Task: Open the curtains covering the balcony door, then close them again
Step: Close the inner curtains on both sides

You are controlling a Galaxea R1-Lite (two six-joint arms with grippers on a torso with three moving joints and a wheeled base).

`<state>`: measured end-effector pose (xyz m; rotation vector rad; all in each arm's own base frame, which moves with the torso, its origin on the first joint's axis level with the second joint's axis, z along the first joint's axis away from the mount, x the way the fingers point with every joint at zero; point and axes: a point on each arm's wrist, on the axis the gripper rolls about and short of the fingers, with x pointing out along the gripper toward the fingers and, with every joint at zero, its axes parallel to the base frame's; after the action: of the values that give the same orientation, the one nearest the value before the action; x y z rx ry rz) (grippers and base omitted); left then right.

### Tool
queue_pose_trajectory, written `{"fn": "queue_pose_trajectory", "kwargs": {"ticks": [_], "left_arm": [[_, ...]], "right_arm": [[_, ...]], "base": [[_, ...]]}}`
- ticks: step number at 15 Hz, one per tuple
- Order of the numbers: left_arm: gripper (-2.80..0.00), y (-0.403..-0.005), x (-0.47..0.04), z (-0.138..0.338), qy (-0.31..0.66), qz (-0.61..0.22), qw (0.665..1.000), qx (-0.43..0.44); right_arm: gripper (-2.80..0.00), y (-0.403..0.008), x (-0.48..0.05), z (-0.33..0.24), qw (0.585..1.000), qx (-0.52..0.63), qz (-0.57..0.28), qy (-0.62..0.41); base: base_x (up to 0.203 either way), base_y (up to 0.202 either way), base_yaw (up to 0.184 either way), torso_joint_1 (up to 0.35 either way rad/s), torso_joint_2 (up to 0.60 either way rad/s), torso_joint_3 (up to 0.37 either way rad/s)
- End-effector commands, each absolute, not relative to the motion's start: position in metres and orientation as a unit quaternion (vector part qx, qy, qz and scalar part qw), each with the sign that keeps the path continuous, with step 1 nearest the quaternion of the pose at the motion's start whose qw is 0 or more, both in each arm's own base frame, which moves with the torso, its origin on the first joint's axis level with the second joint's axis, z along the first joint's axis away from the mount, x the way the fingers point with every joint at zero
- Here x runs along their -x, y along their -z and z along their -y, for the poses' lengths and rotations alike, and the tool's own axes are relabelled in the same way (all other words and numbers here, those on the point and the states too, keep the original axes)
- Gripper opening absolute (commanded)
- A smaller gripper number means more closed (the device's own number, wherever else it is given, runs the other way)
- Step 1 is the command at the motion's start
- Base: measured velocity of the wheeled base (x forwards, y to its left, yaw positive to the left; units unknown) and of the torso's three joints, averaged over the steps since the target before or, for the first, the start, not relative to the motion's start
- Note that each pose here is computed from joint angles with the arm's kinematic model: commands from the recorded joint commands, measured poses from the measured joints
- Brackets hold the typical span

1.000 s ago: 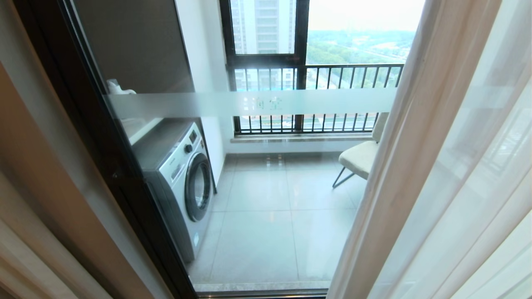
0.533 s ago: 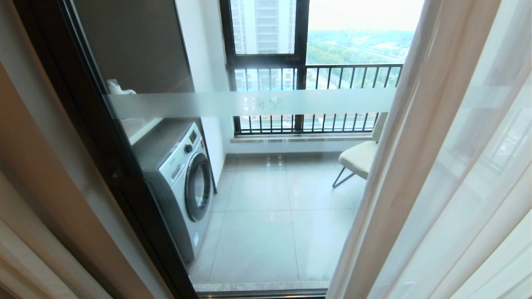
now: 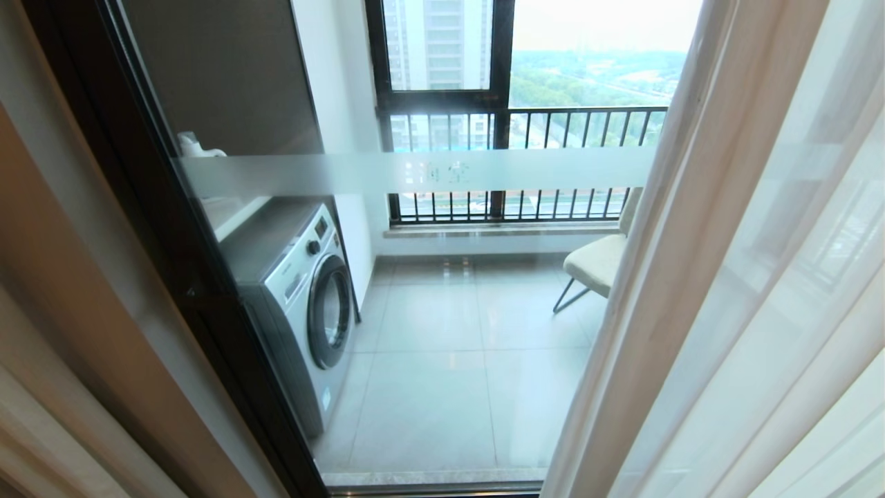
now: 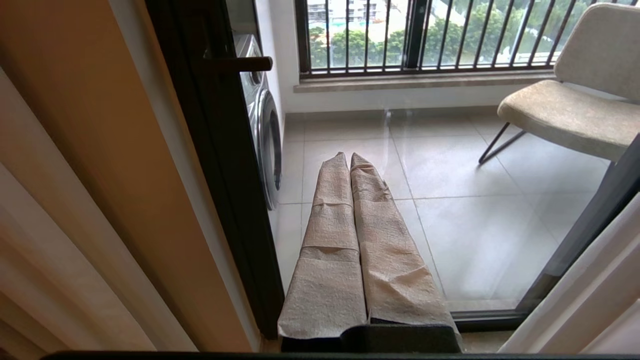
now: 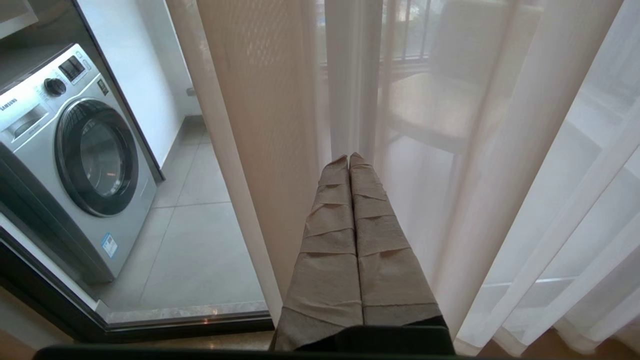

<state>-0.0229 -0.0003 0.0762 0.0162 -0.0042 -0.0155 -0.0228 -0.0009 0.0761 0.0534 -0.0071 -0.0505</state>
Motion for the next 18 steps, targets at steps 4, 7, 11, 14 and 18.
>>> {"fn": "queue_pose_trajectory", "kwargs": {"ticks": [4, 7, 11, 14, 18], "left_arm": [[-2.80, -0.0762, 0.0229, 0.0002, 0.005, 0.002, 1.000, -0.006], [-2.80, -0.0762, 0.0229, 0.0001, 0.005, 0.002, 1.000, -0.005], [-2.80, -0.0762, 0.0229, 0.0001, 0.005, 0.002, 1.000, -0.005], [-2.80, -0.0762, 0.0229, 0.0001, 0.005, 0.002, 1.000, -0.005], [-2.80, -0.0762, 0.0229, 0.0001, 0.005, 0.002, 1.000, -0.005]], "right_arm": [[-2.80, -0.0761, 0.0228, 0.0009, 0.999, -0.027, 0.003, 0.025], [-2.80, -0.0761, 0.0228, 0.0009, 0.999, -0.027, 0.003, 0.025], [-2.80, -0.0761, 0.0228, 0.0009, 0.999, -0.027, 0.004, 0.025], [-2.80, -0.0761, 0.0228, 0.0009, 0.999, -0.027, 0.004, 0.025], [-2.80, -0.0761, 0.0228, 0.0009, 0.999, -0.027, 0.004, 0.025]], "base": [[0.000, 0.000, 0.000, 0.000, 0.00, 0.000], [-0.001, 0.104, -0.011, 0.000, 0.00, 0.004], [0.000, 0.191, -0.001, 0.004, 0.00, 0.003], [0.000, 0.190, 0.000, 0.002, 0.00, 0.003], [0.000, 0.192, 0.001, 0.002, 0.00, 0.004]]}}
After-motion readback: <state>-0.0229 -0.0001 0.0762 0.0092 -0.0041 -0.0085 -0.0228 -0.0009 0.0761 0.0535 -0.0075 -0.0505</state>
